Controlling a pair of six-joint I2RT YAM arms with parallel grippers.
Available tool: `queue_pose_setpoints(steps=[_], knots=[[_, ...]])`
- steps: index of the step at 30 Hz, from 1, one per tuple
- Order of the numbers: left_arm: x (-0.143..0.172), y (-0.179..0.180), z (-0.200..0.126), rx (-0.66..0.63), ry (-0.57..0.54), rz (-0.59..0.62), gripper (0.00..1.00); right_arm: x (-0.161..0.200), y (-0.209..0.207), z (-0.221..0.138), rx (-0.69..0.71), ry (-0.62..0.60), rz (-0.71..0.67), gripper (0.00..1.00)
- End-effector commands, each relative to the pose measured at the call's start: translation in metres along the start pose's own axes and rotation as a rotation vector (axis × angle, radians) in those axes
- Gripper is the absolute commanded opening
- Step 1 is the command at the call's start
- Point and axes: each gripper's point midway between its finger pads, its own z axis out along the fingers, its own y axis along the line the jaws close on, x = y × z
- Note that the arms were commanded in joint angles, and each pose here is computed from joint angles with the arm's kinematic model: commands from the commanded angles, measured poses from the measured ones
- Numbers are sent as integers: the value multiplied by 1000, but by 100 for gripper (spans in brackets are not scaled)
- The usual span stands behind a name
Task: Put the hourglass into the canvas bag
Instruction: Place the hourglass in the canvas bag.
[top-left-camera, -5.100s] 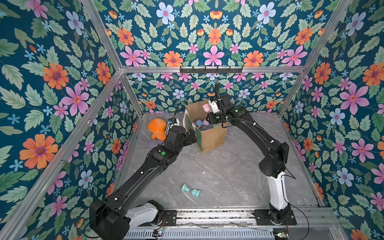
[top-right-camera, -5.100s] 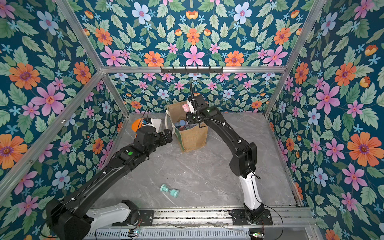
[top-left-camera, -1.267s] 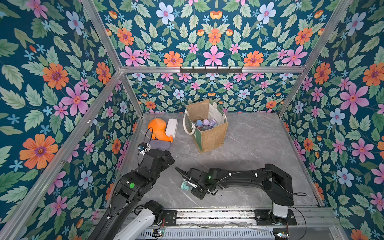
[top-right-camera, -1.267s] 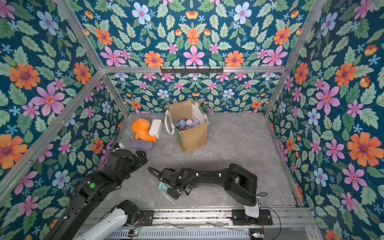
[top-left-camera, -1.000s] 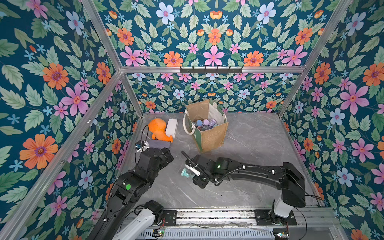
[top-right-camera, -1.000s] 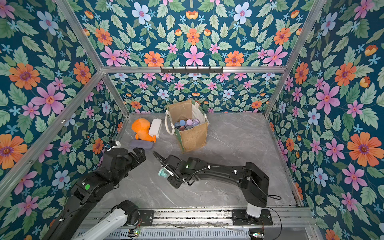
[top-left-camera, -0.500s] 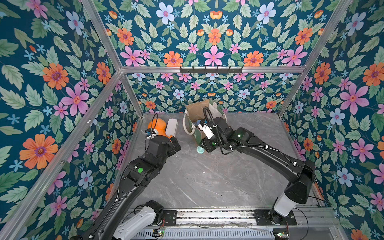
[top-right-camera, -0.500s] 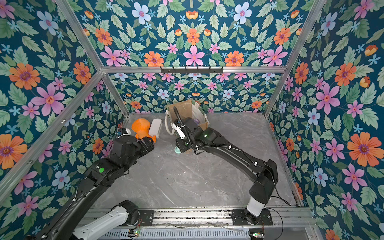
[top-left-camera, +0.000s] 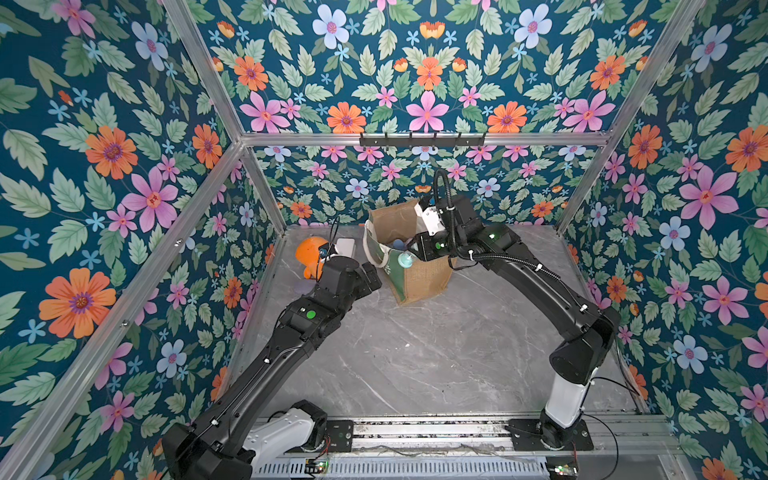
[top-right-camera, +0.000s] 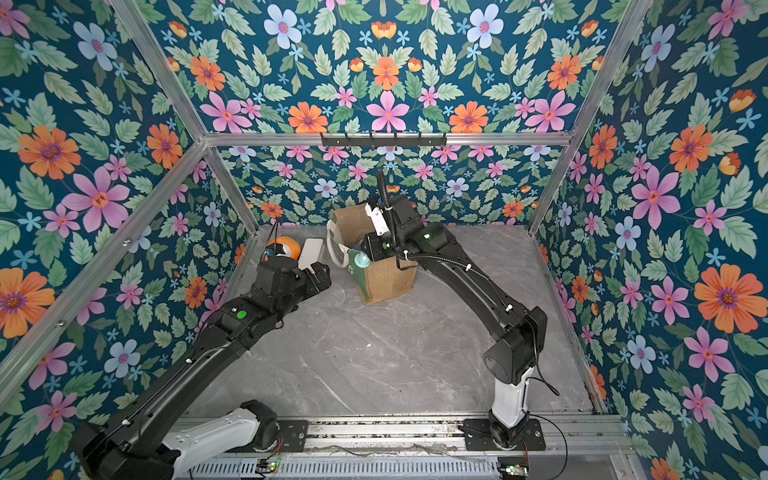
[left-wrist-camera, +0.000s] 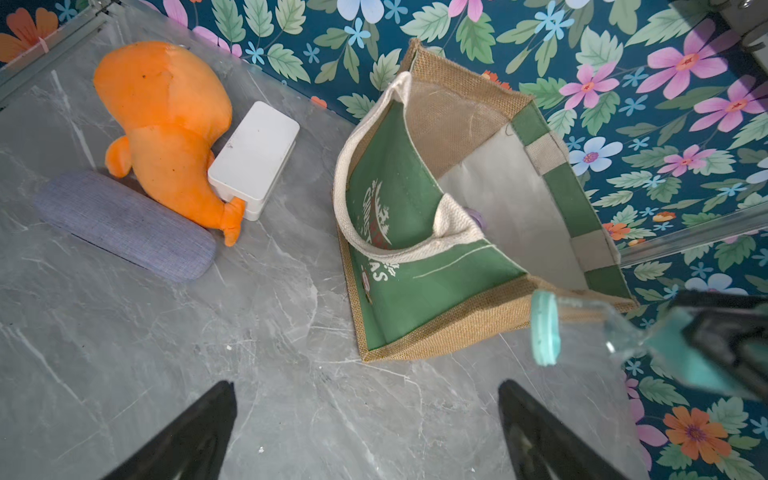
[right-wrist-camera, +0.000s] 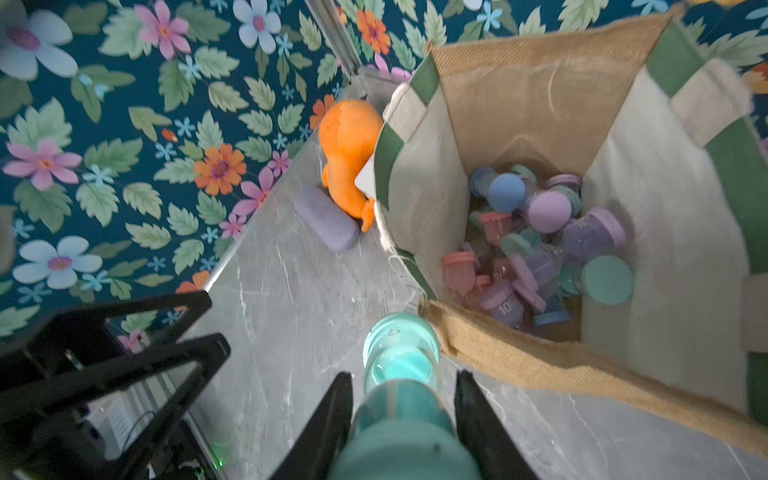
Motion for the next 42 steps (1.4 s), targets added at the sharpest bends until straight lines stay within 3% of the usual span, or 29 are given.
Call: queue_pose_setpoints(steps=[1, 7, 22, 28, 30, 32, 35, 42], knots=[[-8, -11, 2, 36, -23, -4, 100, -22, 4, -7, -23, -64, 24, 37], [-8, -18, 12, 48, -11, 3, 100, -34, -28, 13, 39, -104, 61, 36], [5, -11, 38, 6, 8, 9, 100, 5, -83, 124, 101, 33, 85, 37], [8, -5, 42, -8, 5, 14, 100, 10, -100, 145, 153, 52, 56, 45], [8, -3, 43, -14, 5, 19, 100, 8, -102, 146, 165, 52, 50, 51], [9, 1, 43, -28, -1, 21, 100, 3, -99, 142, 160, 46, 44, 66], [8, 5, 44, -41, -8, 19, 100, -8, -91, 126, 148, 19, 32, 71], [-4, 13, 38, -75, -52, 19, 100, -52, -69, 37, 170, -118, -31, 85]])
